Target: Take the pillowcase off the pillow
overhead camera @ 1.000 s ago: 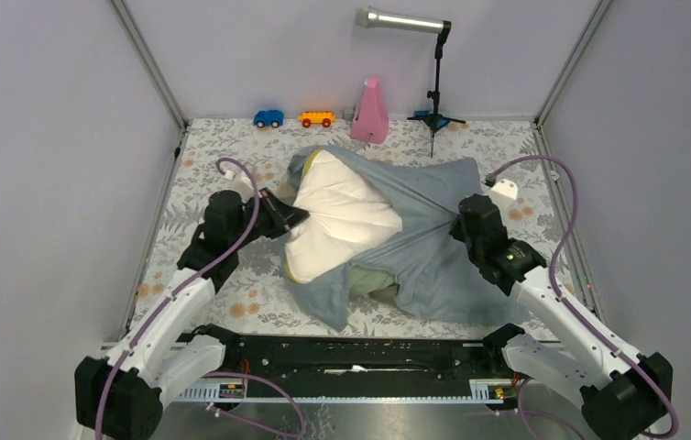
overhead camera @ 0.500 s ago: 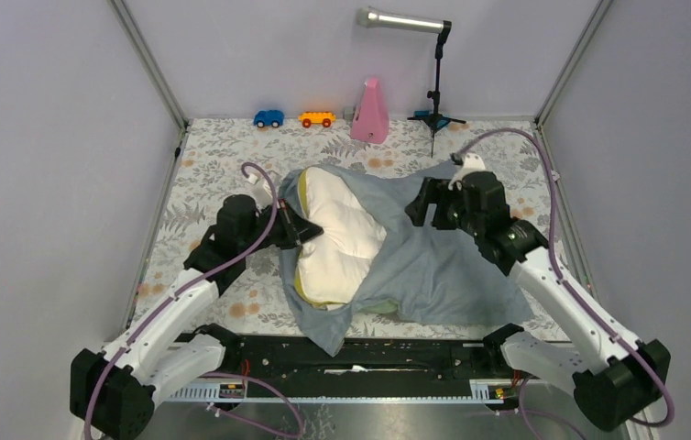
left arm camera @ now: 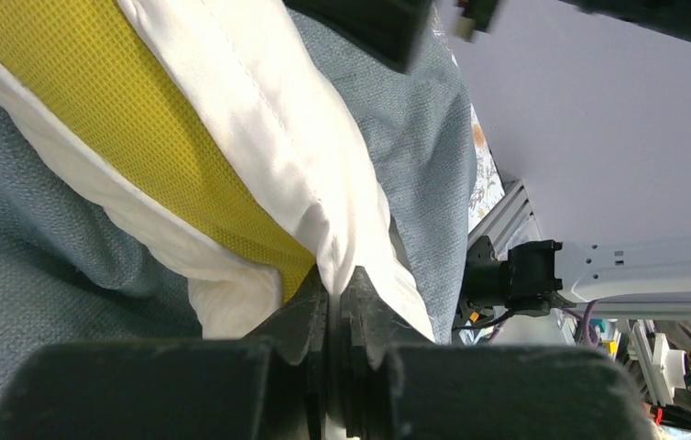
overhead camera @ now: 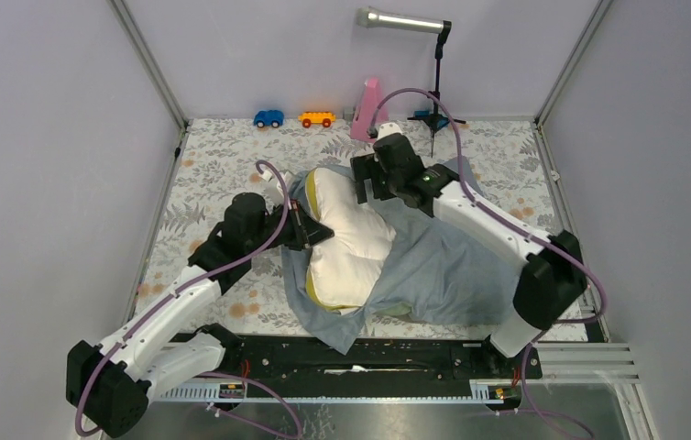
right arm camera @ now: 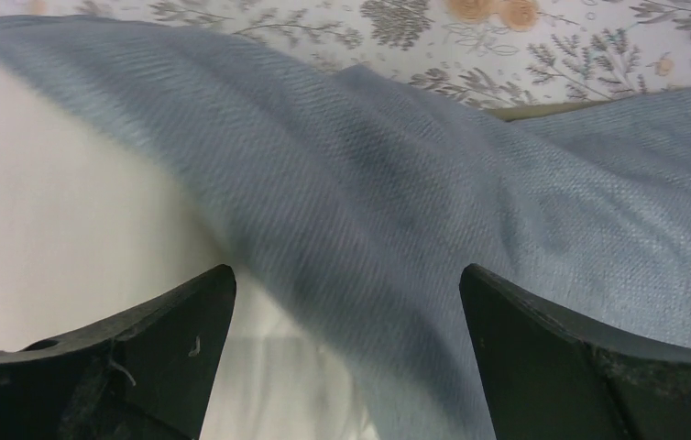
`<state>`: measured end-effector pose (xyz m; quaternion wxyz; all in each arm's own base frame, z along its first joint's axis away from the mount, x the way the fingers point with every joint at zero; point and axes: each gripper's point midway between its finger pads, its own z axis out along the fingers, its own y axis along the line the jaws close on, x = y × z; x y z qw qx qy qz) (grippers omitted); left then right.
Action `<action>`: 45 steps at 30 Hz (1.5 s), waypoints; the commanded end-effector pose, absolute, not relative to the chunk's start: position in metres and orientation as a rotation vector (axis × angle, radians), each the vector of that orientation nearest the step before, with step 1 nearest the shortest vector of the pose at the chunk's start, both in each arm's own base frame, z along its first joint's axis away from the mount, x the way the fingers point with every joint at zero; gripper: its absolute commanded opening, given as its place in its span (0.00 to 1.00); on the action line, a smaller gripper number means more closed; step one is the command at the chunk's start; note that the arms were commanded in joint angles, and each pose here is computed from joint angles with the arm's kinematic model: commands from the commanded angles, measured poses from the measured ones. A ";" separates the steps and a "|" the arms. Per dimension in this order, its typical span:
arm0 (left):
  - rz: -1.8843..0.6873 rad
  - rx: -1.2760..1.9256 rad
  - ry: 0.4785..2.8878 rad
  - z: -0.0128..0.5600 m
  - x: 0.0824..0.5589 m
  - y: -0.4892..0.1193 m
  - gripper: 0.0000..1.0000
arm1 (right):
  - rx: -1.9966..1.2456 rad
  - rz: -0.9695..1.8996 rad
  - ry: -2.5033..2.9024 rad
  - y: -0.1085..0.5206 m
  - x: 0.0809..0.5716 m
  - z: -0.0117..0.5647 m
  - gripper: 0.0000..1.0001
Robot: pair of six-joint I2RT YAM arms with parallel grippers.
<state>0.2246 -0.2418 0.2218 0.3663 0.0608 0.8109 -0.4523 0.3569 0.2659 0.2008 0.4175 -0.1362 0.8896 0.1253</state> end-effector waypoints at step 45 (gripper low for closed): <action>-0.920 -0.002 1.838 0.324 0.260 -0.205 0.00 | -0.293 0.393 2.408 0.245 0.198 0.159 1.00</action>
